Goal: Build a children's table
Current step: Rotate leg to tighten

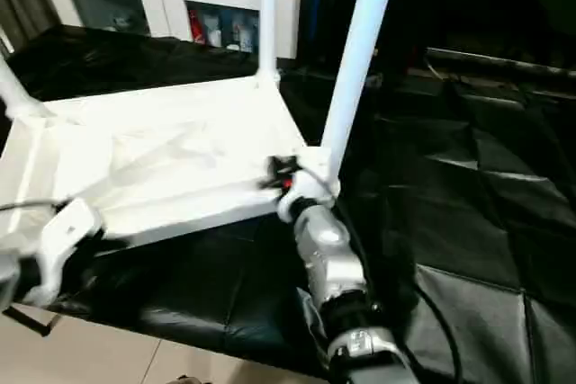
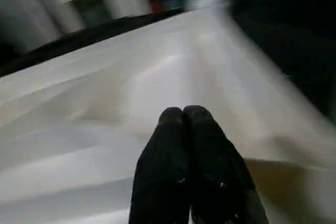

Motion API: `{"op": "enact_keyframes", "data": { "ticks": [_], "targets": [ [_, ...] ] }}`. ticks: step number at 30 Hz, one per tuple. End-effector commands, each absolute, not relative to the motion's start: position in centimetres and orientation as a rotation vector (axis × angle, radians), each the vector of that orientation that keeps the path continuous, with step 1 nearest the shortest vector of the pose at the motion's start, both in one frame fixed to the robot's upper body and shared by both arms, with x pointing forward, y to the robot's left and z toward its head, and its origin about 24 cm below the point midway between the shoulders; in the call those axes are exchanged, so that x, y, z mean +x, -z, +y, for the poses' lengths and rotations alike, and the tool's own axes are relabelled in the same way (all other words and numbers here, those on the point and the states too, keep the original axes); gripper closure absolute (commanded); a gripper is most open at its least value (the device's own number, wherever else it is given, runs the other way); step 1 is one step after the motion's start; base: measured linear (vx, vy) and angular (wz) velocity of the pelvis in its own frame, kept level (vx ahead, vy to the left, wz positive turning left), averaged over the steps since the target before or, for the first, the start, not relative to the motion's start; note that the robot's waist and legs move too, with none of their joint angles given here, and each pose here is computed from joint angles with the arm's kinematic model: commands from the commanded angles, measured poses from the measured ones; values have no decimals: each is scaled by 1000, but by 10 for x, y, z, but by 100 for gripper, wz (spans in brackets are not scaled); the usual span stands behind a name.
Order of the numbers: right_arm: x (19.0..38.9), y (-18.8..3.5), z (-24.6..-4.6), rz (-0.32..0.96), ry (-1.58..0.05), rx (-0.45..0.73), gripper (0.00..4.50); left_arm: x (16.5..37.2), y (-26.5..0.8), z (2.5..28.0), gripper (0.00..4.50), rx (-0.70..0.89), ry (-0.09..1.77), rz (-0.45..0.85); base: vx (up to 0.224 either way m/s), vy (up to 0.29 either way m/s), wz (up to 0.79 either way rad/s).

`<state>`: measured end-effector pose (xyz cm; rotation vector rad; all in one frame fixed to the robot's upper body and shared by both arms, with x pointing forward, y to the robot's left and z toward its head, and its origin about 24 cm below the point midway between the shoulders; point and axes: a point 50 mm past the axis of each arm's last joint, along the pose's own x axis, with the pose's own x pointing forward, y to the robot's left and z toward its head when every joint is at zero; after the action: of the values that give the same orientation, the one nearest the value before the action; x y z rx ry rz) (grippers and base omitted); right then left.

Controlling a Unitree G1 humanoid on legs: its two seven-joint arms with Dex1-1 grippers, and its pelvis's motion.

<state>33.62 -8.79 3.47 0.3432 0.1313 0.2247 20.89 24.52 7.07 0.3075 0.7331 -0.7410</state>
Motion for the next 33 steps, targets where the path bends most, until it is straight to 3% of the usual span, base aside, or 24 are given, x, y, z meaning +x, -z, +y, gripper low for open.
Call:
{"op": "enact_keyframes", "data": {
  "ticks": [1,12,15,16,23,27,30,33],
  "targets": [
    [341,-37,-102,109,-125,373,450,208,-72,246,21,321,711,725,0,0,0],
    [359,-46,-155,65,96,327,450,210,-75,252,9,346,638,637,0,0,0],
    [363,-51,-173,49,146,304,450,216,-79,249,9,347,638,575,0,0,0],
    [366,-56,-188,33,184,290,450,218,-80,247,9,345,646,549,0,0,0],
    [367,-67,-233,12,266,218,450,217,-82,245,9,311,700,519,0,0,0],
    [370,-67,-235,49,143,183,450,201,-85,250,9,235,765,542,0,0,0],
    [369,-66,-222,51,-39,133,450,187,-86,270,9,173,758,562,0,0,0],
    [364,-62,-208,41,-175,130,450,183,-87,293,9,141,675,503,0,0,0]
  ]
}}
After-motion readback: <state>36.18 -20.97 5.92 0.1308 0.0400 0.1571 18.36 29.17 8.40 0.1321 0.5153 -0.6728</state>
